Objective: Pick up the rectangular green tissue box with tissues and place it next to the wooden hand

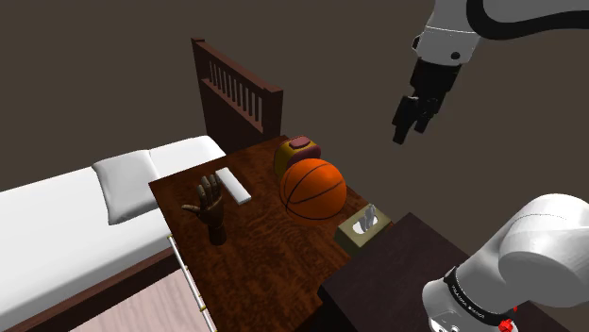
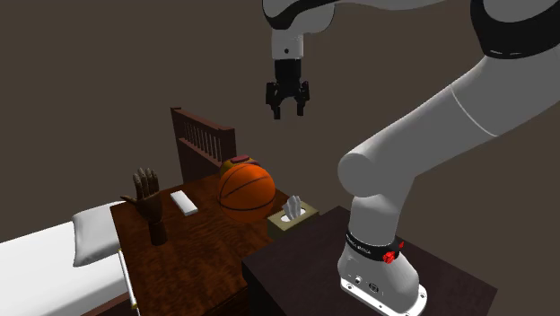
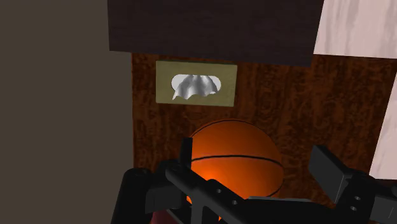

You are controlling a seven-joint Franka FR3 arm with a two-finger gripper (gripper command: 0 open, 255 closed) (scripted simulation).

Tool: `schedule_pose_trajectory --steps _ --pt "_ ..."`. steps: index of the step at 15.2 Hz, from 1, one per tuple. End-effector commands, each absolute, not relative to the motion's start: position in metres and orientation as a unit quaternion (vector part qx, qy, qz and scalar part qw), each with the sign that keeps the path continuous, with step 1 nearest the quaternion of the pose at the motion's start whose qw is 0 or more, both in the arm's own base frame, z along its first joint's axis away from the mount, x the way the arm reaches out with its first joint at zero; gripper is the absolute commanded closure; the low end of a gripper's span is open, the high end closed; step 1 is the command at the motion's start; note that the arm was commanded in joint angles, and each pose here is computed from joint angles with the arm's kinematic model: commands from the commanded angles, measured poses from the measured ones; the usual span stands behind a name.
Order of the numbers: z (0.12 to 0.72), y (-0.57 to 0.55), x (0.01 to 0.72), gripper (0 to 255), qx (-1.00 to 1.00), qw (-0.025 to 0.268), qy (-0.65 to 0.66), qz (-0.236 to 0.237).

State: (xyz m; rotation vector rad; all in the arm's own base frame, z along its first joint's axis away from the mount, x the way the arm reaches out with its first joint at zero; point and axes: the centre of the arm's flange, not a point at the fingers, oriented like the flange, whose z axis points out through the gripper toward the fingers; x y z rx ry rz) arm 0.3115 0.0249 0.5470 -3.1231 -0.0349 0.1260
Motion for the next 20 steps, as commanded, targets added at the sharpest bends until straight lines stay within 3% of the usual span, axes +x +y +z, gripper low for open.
schedule_pose_trajectory --steps 1,20 --pt "0.547 0.025 0.312 0 -0.999 0.008 -0.011 0.04" --pt "0.296 0.018 0.379 0 -0.965 -0.124 0.201 0.111"
